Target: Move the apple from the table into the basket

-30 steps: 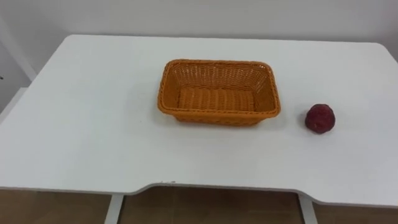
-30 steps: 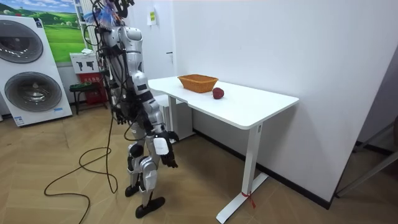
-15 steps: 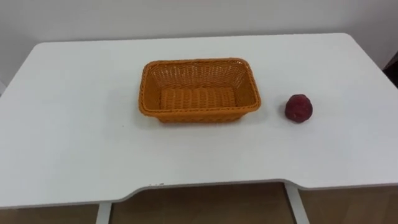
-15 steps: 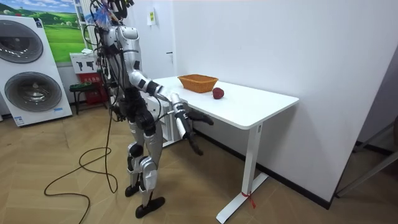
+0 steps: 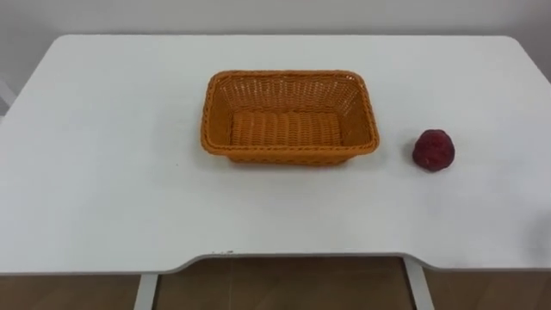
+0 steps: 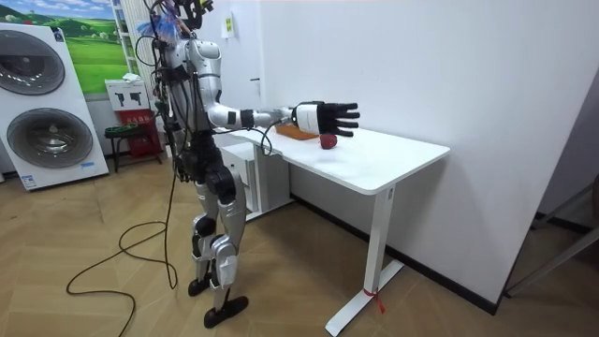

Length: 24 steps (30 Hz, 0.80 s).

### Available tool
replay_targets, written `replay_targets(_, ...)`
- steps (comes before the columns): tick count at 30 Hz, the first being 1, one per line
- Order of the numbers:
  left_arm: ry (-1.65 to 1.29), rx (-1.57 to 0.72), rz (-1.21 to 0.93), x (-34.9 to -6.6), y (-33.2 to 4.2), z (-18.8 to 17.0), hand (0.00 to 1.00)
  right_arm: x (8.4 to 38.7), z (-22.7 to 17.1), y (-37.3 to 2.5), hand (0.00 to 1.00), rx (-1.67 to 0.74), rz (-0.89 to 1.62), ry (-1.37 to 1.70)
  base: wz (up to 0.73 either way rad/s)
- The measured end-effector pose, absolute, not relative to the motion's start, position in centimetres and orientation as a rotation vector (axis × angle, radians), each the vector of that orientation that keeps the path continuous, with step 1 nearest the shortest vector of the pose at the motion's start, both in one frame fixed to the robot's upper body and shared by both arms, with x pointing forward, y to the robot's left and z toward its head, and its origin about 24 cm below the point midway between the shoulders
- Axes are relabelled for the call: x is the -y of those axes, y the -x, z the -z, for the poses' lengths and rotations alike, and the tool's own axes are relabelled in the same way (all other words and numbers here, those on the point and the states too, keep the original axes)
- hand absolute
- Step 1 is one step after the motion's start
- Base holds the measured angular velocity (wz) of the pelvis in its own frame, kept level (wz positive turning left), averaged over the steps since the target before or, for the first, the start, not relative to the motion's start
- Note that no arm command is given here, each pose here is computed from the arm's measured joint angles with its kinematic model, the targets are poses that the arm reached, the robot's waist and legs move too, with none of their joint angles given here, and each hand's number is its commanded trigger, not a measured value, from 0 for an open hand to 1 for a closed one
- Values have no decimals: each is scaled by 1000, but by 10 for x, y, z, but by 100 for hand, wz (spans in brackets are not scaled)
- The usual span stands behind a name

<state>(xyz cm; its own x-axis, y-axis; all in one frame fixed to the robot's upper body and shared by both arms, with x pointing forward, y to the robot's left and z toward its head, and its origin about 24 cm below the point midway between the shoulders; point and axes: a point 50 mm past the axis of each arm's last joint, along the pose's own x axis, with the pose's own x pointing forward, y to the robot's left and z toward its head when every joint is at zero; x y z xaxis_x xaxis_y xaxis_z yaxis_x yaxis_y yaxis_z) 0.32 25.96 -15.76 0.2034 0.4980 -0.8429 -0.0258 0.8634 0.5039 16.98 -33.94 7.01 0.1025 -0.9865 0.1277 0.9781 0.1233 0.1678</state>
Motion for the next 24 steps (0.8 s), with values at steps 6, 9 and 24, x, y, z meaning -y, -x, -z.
replay_targets(6, -434, -1329, -362, -257, -1, 158, 0, 316, -67, -189, 0, 208, 1232, 8, 0)
replay_targets(9, -435, -1328, -357, -257, -2, 159, 0, 305, -52, -195, 0, 135, 1095, 52, 3)
replay_targets(24, -415, -1342, -311, -257, 1, 159, 0, 289, -20, -203, 0, -36, 794, 115, 5)
